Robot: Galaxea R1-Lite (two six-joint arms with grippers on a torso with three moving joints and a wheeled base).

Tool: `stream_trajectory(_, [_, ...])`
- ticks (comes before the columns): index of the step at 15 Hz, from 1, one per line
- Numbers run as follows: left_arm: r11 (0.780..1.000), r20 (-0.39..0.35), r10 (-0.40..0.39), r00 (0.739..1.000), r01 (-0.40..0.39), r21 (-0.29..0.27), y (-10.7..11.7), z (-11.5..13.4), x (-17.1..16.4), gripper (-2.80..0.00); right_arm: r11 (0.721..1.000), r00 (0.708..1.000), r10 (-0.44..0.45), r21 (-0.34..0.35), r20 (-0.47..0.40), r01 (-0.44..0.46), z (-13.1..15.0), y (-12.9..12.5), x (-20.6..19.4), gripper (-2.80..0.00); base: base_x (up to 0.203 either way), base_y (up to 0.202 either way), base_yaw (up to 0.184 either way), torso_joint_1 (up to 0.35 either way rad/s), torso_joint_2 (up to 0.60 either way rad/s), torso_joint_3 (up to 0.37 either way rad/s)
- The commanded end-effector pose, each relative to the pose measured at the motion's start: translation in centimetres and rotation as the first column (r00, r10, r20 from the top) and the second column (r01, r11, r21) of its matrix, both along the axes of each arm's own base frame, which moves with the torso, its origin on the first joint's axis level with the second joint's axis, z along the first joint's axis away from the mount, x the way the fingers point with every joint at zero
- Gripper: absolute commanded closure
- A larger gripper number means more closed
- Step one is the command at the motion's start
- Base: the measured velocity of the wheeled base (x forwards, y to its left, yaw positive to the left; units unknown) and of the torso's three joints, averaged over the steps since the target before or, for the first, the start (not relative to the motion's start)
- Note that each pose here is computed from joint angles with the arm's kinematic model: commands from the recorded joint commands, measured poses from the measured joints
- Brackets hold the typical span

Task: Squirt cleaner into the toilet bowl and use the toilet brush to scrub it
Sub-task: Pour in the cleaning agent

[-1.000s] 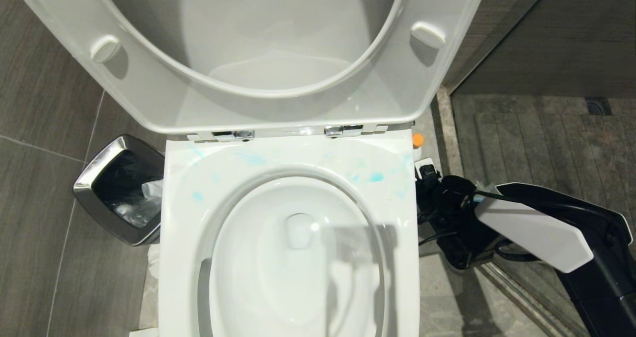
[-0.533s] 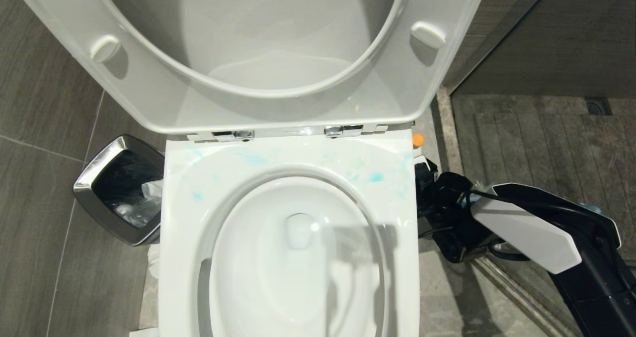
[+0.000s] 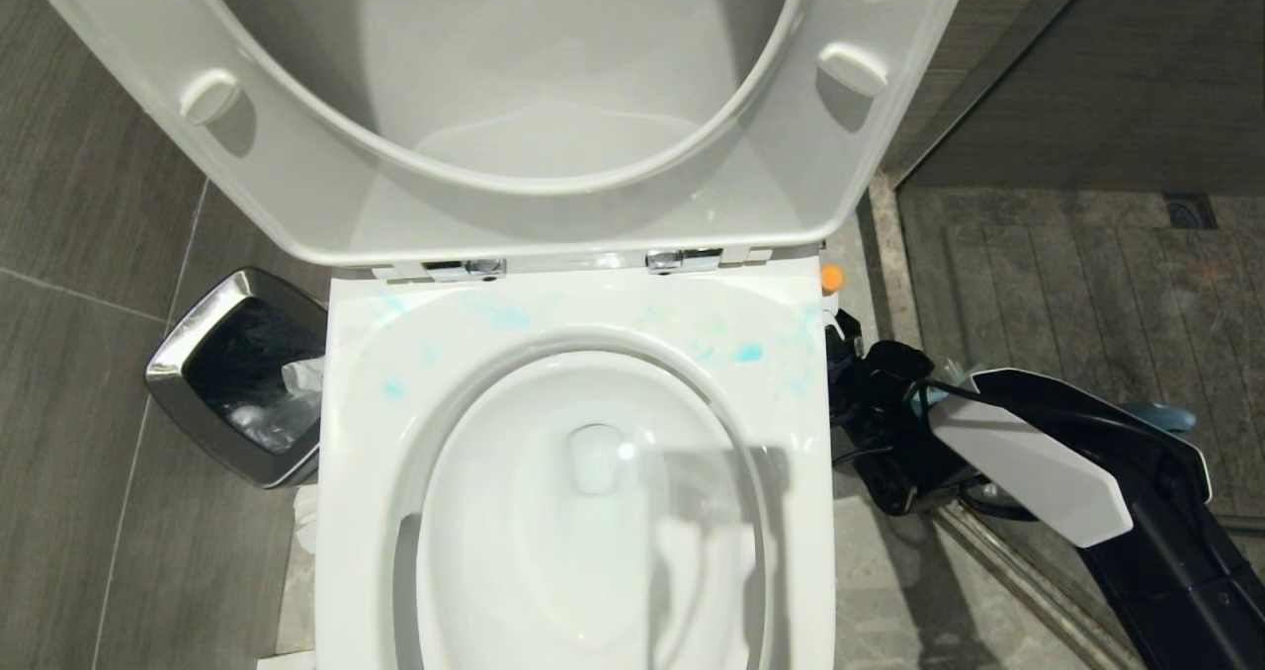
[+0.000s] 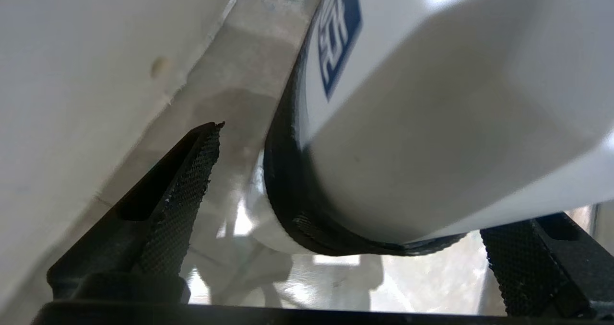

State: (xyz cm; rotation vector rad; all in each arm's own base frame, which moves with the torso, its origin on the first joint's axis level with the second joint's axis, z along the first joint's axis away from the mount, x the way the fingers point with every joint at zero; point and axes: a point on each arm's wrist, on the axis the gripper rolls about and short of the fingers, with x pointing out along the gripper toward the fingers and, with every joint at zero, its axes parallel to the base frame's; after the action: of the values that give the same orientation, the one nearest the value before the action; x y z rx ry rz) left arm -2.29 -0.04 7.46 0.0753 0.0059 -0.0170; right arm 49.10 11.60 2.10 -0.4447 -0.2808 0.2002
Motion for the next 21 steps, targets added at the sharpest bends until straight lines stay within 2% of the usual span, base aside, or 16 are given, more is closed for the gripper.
stream_trajectory(1, [1.0,-0.003,0.0,1.0,0.0,0.0,0.0,0.0,0.0,0.0,1.0,0.999,-0.002,-0.013,0.034,0.003,-0.1,-0.6,0.7,-2.8,0.0,0.0,0.0,0.0,0.0,0.0])
stream_trajectory(13, [1.0,-0.003,0.0,1.0,0.0,0.0,0.0,0.0,0.0,0.0,1.0,0.996,0.016,0.001,0.09,-0.017,0.8,-0.5,1.4,-2.8,0.0,0.0,0.0,0.0,0.0,0.0])
stream_trajectory(16, [1.0,-0.003,0.0,1.0,0.0,0.0,0.0,0.0,0.0,0.0,0.999,0.996,0.025,0.032,0.089,-0.028,0.8,-0.4,1.5,-2.8,0.0,0.0,0.0,0.0,0.0,0.0])
stream_trajectory(21, [1.0,-0.003,0.0,1.0,0.0,0.0,0.0,0.0,0.0,0.0,0.999,0.993,0.025,0.037,0.115,-0.029,1.4,-0.4,1.7,-2.8,0.0,0.0,0.0,0.0,0.0,0.0])
